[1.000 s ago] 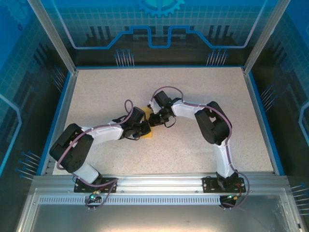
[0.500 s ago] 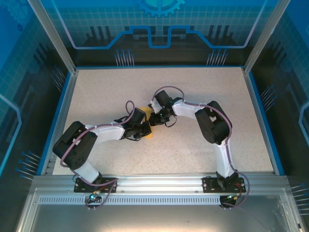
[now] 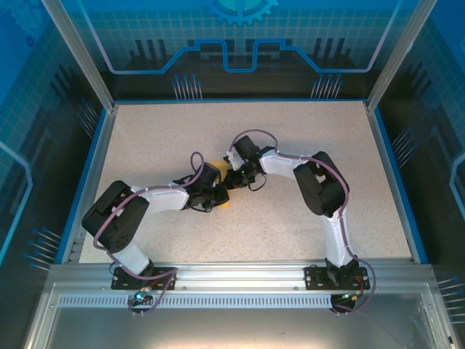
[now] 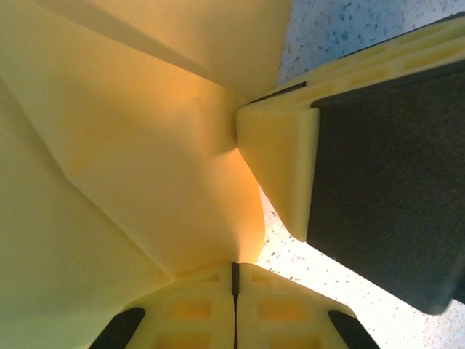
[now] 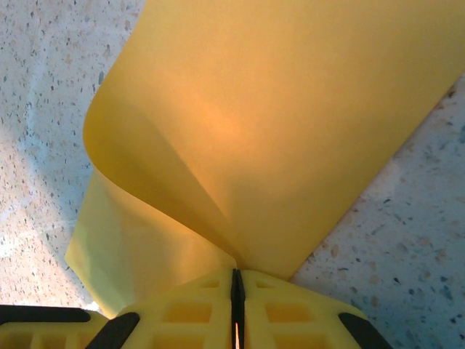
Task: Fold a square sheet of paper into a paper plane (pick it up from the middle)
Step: Fold the triangle a second time at the center of the table.
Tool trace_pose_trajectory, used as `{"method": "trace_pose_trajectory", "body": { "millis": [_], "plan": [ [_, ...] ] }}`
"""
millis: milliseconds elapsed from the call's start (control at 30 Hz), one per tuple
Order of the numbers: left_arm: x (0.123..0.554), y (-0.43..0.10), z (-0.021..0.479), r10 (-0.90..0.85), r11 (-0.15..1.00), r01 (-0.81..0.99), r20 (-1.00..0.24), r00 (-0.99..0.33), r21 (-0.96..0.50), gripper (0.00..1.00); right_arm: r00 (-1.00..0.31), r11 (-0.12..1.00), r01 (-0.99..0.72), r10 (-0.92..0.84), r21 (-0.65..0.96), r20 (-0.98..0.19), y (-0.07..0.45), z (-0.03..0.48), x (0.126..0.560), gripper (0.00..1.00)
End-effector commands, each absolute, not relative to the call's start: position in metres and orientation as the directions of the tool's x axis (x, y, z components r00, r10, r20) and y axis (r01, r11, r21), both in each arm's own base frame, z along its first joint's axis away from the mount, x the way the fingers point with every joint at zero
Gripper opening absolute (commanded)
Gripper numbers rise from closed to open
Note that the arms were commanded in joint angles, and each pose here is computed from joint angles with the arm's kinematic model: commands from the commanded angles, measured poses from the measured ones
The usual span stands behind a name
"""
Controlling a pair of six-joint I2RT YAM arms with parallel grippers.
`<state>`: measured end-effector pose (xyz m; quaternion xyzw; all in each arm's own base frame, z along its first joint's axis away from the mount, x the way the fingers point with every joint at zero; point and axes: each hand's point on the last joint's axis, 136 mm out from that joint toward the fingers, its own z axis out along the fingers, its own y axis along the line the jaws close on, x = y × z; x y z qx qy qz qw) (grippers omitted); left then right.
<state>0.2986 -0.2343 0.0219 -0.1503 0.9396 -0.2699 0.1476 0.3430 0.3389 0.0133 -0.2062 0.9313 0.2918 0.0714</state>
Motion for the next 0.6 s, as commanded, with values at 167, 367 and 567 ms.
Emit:
{"method": "trace_pose_trajectory", "body": {
  "millis": [167,367,567],
  "plan": [
    [0.2964,-0.2371,0.0149,-0.356,0.802,-0.207,-0.171,-0.919,-0.56,0.08,-0.927,0.786,-0.372,-0.334,0.494,-0.169,0.3255,-0.0157,0.3359,0.11],
    [0.2963,-0.2384,0.0147,-0.354,0.8,-0.204,-0.169,-0.92,-0.564,0.08,-0.928,0.787,-0.371,-0.333,0.493,-0.168,0.325,-0.0163,0.3363,0.11],
    [0.2955,-0.2377,0.0116,-0.355,0.801,-0.212,-0.16,-0.921,-0.559,0.08,-0.929,0.787,-0.369,-0.33,0.494,-0.168,0.3247,-0.0157,0.3369,0.11]
  ]
}}
